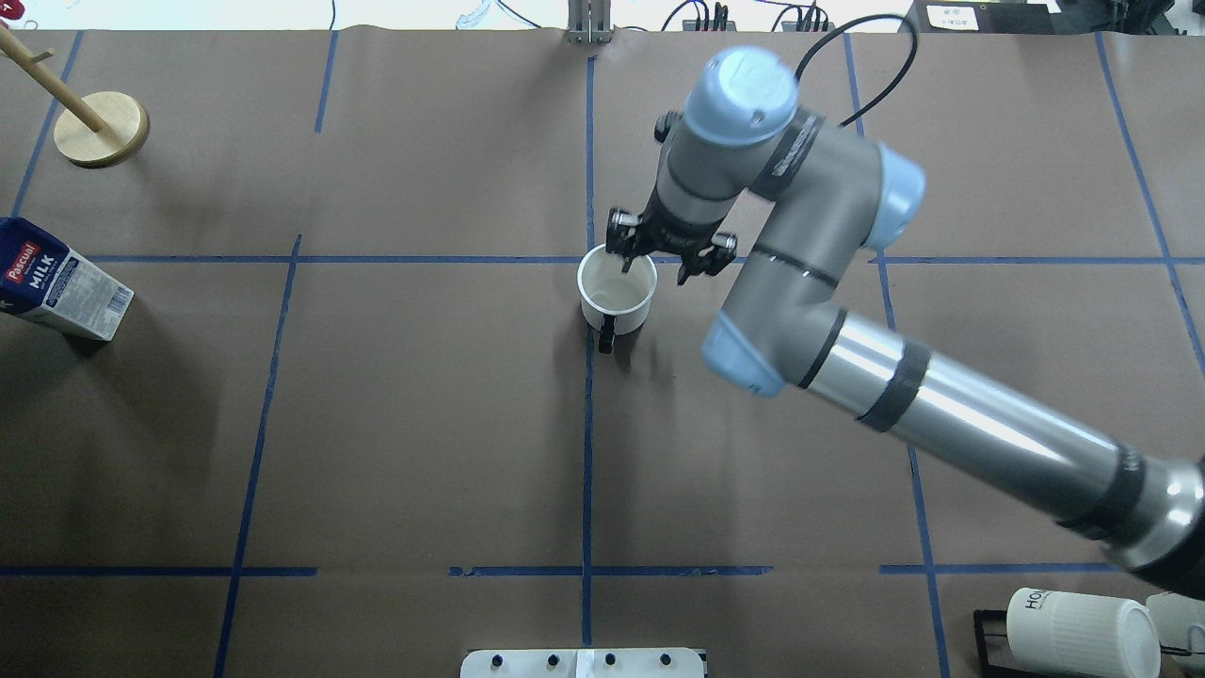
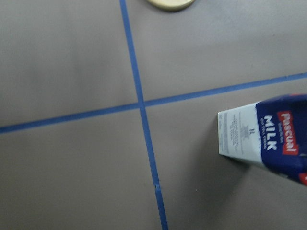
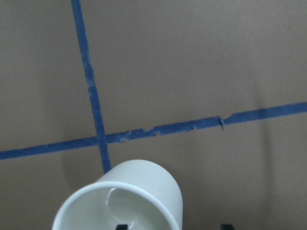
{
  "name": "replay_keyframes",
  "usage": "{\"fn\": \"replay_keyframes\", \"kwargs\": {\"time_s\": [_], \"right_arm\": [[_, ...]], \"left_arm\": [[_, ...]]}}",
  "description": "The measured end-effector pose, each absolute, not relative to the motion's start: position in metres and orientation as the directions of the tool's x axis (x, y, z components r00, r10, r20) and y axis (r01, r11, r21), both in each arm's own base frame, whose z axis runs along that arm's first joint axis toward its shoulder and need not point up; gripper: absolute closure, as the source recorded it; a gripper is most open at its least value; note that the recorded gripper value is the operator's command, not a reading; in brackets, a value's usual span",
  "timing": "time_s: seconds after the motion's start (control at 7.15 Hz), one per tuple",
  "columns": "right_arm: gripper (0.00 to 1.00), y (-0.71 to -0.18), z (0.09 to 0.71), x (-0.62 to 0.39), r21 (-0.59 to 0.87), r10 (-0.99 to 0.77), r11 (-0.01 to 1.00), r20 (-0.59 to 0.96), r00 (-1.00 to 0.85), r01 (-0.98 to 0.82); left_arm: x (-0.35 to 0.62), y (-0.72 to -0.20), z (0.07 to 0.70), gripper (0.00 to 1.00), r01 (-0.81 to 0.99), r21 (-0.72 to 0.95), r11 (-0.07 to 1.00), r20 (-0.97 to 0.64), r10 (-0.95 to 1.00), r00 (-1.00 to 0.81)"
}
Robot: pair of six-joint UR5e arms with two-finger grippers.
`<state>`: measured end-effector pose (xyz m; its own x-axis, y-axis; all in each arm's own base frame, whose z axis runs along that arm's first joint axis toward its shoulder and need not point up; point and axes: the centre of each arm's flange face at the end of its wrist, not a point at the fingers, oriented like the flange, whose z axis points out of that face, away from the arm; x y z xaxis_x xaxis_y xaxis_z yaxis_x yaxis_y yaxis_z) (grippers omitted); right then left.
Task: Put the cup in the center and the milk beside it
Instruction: 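Set the mug down, open the right gripper and lift away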
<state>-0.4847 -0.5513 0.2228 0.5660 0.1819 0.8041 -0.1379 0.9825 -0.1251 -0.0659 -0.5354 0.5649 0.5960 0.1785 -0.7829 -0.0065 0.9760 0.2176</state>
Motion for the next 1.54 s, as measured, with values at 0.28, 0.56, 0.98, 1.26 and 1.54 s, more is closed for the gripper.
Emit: {"fn": "replay_keyframes", "kwargs": {"time_s": [0.28, 0.56, 0.98, 1.26, 1.54], "right_arm": [[0.00, -0.569, 0.271, -0.330, -0.103, 0.161, 0.985, 0.849, 0.504, -0.141], [0.00, -0.569, 0.345, -0.216, -0.026, 0.073, 0.995, 0.858, 0.508, -0.098], [0.00, -0.566, 0.374, -0.185, 0.007, 0.039, 0.996, 0.851, 0.523, -0.086], [0.00, -0.567, 0.377, -0.185, 0.006, 0.041, 0.996, 0.847, 0.530, -0.088], [0.00, -0.569, 0.384, -0.188, -0.003, 0.050, 0.996, 0.843, 0.536, -0.087]], "left_arm": [[-0.026, -0.561, 0.529, 0.00, -0.011, 0.197, 0.980, -0.763, 0.160, 0.627], [0.021, -0.566, 0.522, 0.00, -0.040, 0.160, 0.986, -0.745, 0.147, 0.651], [0.063, -0.561, 0.516, 0.00, -0.057, 0.114, 0.992, -0.750, 0.123, 0.650], [0.078, -0.554, 0.521, 0.00, -0.076, 0.094, 0.993, -0.751, 0.121, 0.649], [0.098, -0.546, 0.535, 0.21, -0.113, 0.066, 0.991, -0.750, 0.124, 0.650]]}}
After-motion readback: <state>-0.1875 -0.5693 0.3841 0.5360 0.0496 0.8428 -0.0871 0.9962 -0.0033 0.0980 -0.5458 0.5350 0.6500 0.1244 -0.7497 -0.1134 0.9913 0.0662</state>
